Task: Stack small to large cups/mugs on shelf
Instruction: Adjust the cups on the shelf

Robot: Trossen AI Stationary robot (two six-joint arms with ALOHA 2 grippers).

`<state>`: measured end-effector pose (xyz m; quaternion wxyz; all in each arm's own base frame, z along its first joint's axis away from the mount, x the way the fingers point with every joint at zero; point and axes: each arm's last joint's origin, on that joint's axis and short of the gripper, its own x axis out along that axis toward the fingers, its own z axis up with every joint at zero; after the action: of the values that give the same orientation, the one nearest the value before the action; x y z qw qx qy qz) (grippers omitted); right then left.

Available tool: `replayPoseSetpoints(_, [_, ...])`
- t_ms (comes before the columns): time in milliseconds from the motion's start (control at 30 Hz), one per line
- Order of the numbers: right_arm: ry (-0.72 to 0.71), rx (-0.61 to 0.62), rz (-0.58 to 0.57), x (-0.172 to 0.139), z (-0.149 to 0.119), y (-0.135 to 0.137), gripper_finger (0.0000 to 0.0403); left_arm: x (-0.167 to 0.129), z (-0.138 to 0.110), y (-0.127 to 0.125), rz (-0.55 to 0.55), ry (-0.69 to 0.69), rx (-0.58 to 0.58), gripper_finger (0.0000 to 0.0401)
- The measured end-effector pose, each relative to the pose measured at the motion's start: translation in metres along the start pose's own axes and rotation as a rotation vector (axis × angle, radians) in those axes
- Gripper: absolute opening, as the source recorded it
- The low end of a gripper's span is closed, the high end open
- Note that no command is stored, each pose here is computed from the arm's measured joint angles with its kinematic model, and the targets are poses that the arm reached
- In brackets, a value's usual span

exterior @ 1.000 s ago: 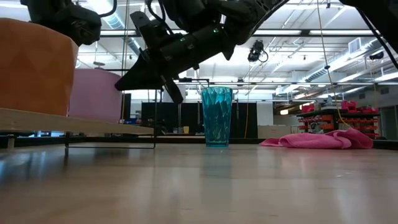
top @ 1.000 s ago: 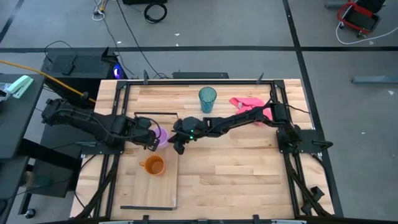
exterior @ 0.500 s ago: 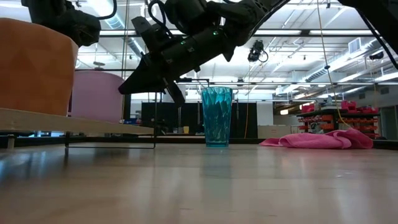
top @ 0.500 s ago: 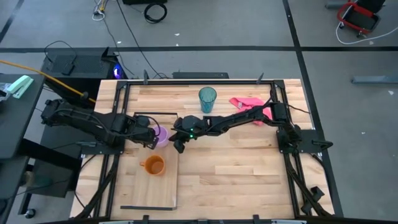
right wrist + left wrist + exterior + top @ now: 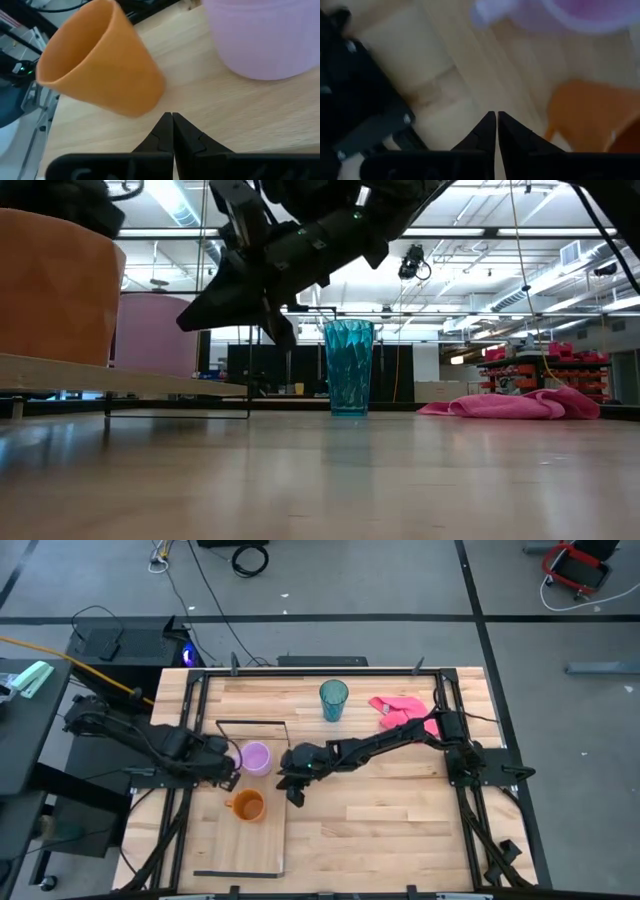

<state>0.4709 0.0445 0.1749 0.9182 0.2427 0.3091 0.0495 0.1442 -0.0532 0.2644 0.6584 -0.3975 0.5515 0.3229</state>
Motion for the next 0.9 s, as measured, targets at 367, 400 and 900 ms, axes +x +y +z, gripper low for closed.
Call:
replayPoseSetpoints(367, [-0.011,0.003,-0.011,0.0,0.001,0.0,0.0003,-0.002,-0.034,-0.008,-0.074,0.134,0.015,0.0022])
replayPoseSetpoints(400, [-0.015,0.003,-0.009,0.0,0.001,0.0,0.0003,-0.003,-0.036,-0.009,-0.085,0.137,0.014,0.0022])
replayPoseSetpoints(900, [-0.003,-0.067,0.066,0.003,-0.007,0.021,0.0002,0.008,-0.043,-0.027,-0.128,0.161,0.034,0.0022])
